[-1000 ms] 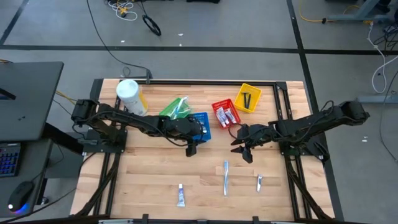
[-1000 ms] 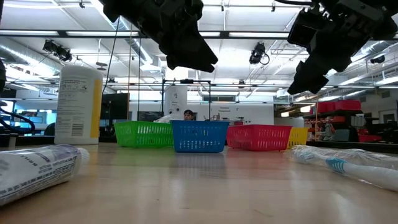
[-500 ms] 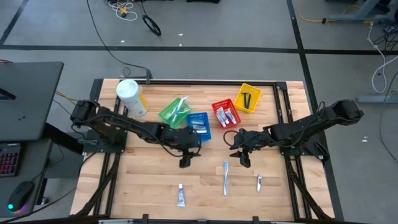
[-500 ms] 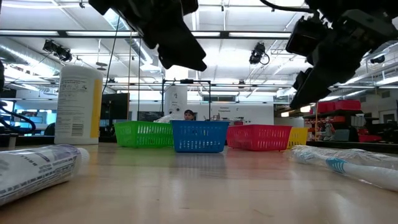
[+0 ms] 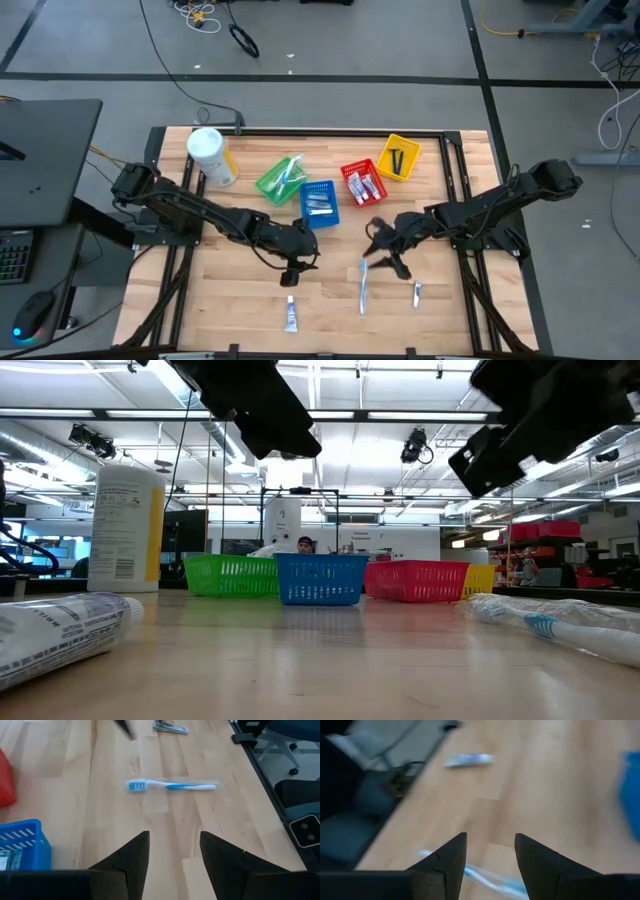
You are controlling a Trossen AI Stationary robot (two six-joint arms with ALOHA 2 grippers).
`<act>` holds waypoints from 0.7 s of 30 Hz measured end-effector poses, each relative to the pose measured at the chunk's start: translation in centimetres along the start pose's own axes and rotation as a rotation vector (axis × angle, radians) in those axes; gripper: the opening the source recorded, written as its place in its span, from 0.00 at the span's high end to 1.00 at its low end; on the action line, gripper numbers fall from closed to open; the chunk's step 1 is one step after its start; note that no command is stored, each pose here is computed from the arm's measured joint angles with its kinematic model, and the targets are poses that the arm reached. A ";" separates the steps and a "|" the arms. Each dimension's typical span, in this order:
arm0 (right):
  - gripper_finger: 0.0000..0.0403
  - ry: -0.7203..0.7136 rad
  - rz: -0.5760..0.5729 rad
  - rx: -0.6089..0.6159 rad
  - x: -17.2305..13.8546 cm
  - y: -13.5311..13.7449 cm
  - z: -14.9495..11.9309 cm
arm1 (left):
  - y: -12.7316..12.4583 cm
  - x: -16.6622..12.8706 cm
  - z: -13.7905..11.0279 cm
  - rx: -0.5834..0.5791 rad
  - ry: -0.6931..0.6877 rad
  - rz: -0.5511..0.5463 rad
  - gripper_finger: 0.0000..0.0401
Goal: Pick & Place Travel size toiletries
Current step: Put the blue toothbrush into the green bin
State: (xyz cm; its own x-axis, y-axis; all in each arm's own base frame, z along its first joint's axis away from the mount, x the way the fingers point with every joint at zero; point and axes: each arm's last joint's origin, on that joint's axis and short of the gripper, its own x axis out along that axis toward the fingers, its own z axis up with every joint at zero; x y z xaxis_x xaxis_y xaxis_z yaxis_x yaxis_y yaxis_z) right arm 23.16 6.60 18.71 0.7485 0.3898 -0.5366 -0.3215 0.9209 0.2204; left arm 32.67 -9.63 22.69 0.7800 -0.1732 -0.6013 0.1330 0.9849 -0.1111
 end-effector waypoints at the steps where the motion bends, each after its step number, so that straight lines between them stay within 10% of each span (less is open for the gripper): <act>1: 0.56 -0.007 0.039 -0.028 0.3 0.4 0.0 | -0.1 0.0 0.0 0.003 0.000 -0.002 0.54; 14: 0.56 0.247 0.106 -0.232 6.3 1.4 -5.2 | 0.0 0.0 0.0 -0.024 -0.011 0.042 0.54; 21: 0.56 0.218 -0.069 -0.475 7.4 0.6 -5.6 | 0.0 0.0 0.0 -0.043 -0.012 0.042 0.54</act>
State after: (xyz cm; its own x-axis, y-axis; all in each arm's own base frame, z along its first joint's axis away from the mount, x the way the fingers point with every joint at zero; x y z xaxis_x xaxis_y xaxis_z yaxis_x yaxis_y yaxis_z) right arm 25.30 9.97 10.34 0.6554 0.2712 -0.7050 -0.5411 0.8197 -0.1877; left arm 32.68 -9.62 22.72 0.7918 -0.1310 -0.5966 0.0733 0.9901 -0.1201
